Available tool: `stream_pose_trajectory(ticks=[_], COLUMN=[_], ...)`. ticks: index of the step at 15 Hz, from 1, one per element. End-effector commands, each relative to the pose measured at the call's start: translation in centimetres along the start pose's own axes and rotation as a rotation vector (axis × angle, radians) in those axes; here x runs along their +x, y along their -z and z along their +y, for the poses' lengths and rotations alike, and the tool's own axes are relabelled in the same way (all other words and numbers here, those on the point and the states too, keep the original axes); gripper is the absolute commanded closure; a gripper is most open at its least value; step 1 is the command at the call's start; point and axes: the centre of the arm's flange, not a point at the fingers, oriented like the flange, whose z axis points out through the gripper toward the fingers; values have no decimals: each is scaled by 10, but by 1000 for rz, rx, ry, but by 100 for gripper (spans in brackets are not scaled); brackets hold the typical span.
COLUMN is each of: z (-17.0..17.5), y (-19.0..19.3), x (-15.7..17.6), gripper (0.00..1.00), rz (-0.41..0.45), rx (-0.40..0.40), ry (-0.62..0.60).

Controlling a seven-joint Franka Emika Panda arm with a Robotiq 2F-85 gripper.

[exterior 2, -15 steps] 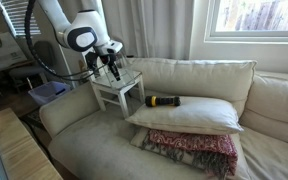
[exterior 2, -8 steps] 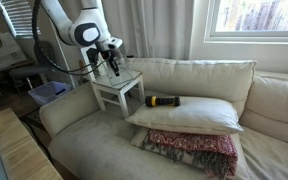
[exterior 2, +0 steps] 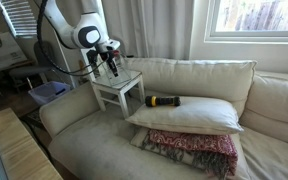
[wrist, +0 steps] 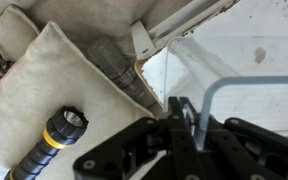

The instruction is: Put the black torch on the pillow

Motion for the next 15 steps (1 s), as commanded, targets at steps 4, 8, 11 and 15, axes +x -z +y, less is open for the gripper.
stream_pose_trajectory(ticks=[4,8,11,15], z=[-20,-15,-3,17], y=[16,51,82,126], x=[12,19,22,6], gripper=[40,9,0,0], rz=[69,92,97,63], rx=[-8,-20,-37,24], ry=[-40,-44,-47,186])
